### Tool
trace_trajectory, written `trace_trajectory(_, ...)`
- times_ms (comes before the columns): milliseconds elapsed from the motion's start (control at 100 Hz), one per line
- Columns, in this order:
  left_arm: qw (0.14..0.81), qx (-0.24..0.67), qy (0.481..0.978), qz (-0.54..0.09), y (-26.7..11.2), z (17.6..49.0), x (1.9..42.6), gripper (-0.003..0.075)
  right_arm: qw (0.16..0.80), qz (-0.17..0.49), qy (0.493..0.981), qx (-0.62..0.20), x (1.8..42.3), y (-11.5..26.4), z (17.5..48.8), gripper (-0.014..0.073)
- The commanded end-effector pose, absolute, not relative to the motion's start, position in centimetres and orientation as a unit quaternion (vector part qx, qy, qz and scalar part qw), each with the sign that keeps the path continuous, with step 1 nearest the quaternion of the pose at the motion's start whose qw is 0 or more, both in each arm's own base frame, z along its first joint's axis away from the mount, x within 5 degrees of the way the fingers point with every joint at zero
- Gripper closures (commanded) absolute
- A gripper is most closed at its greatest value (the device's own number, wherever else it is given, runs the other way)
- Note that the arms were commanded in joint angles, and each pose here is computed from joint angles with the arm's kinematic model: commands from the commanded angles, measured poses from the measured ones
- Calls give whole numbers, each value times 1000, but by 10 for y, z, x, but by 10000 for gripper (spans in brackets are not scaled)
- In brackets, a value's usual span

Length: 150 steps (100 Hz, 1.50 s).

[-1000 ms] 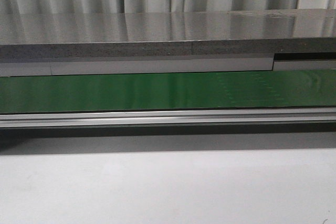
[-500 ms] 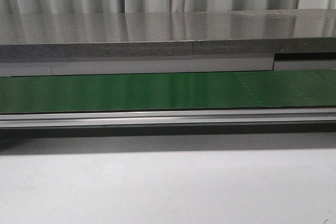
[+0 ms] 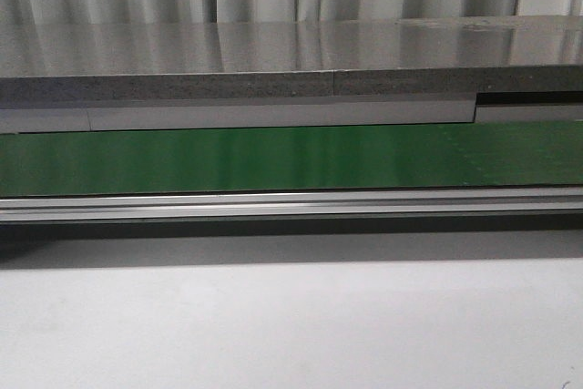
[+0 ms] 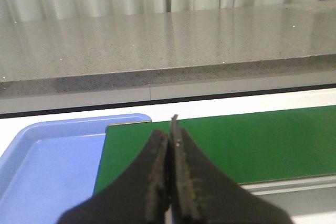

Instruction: Move button from left to right

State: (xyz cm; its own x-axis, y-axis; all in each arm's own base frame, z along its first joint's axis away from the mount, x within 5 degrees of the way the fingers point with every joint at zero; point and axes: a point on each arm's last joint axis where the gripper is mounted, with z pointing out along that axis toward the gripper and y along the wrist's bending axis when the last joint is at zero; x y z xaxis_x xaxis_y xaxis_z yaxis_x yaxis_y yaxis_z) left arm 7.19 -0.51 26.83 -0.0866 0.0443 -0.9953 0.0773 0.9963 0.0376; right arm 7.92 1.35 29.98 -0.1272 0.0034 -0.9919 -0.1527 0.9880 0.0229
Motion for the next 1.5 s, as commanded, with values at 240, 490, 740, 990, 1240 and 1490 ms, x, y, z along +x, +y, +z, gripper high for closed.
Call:
trace_trajectory(240, 709, 43, 703, -18, -6, 284, 72, 740, 692, 57, 719, -39, 79, 12, 314, 663)
trace_trajectory(490, 709, 43, 703, -18, -6, 284, 72, 740, 692, 57, 719, -39, 79, 12, 314, 663)
trace_trajectory(740, 709, 43, 703, -18, -6, 284, 72, 740, 690, 43, 721, -48, 80, 11, 309, 663)
trace_trajectory(990, 709, 43, 703, -18, -6, 284, 72, 740, 713, 52, 699, -16, 69, 7, 282, 663)
trace_trajectory(1240, 709, 43, 703, -18, -6, 284, 72, 740, 727, 50, 684, -13, 57, 5, 238, 663)
trace_trajectory(1490, 709, 43, 703, -18, -6, 284, 72, 740, 728, 50, 684, -13, 54, 5, 207, 663)
